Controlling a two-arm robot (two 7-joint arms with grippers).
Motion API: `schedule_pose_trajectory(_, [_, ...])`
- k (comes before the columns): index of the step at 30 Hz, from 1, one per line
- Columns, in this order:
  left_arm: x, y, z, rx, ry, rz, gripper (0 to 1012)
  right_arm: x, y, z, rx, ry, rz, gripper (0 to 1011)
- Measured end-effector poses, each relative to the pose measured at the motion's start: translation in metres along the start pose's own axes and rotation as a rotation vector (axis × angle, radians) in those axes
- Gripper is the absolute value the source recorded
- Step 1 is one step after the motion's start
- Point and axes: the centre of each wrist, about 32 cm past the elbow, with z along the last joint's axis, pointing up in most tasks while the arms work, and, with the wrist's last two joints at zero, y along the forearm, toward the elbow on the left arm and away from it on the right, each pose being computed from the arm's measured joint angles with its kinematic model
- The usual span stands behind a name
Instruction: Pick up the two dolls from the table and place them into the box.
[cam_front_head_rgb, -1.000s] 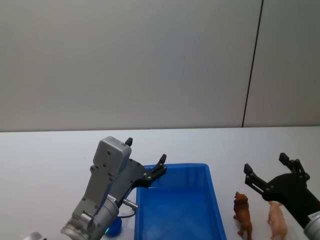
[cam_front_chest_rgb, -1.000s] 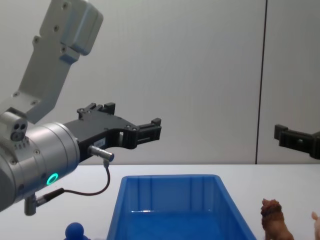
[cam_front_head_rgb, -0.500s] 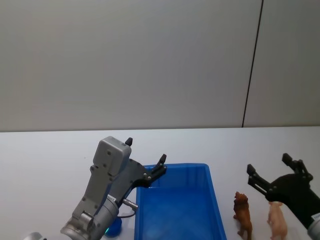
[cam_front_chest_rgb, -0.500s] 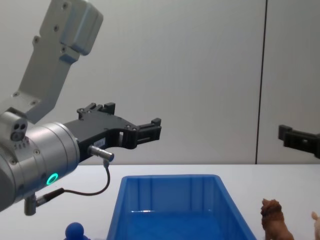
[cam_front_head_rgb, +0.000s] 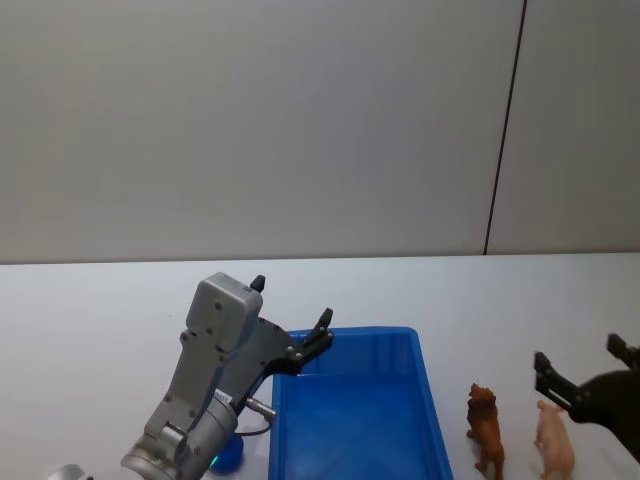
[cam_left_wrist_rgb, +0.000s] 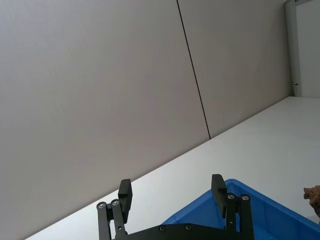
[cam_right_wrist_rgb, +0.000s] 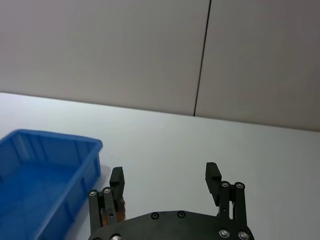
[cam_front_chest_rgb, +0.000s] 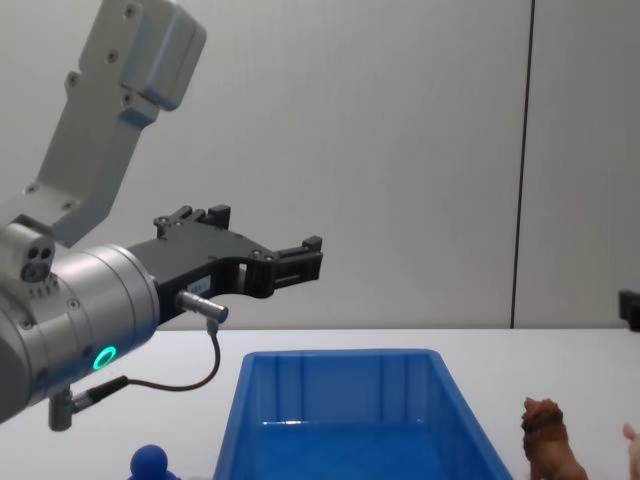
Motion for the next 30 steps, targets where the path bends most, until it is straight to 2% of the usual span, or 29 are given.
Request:
schedule_pose_trajectory(8, [0.0,0.0,0.0,0.0,0.0,0.0,1001,0.002,-0.011,-0.004,-0.098,-0.009,-0.048,1001])
schedule_pose_trajectory(16, [0.0,0.0,0.0,0.0,0.0,0.0,1001,0.003,-0.015,-0.016,-0.176,-0.015,-0.067,1001])
schedule_pose_trajectory(30, [0.0,0.0,0.0,0.0,0.0,0.0,1001,0.0,-0.009,-0.04,-0.249,-0.028,-0.057,1001])
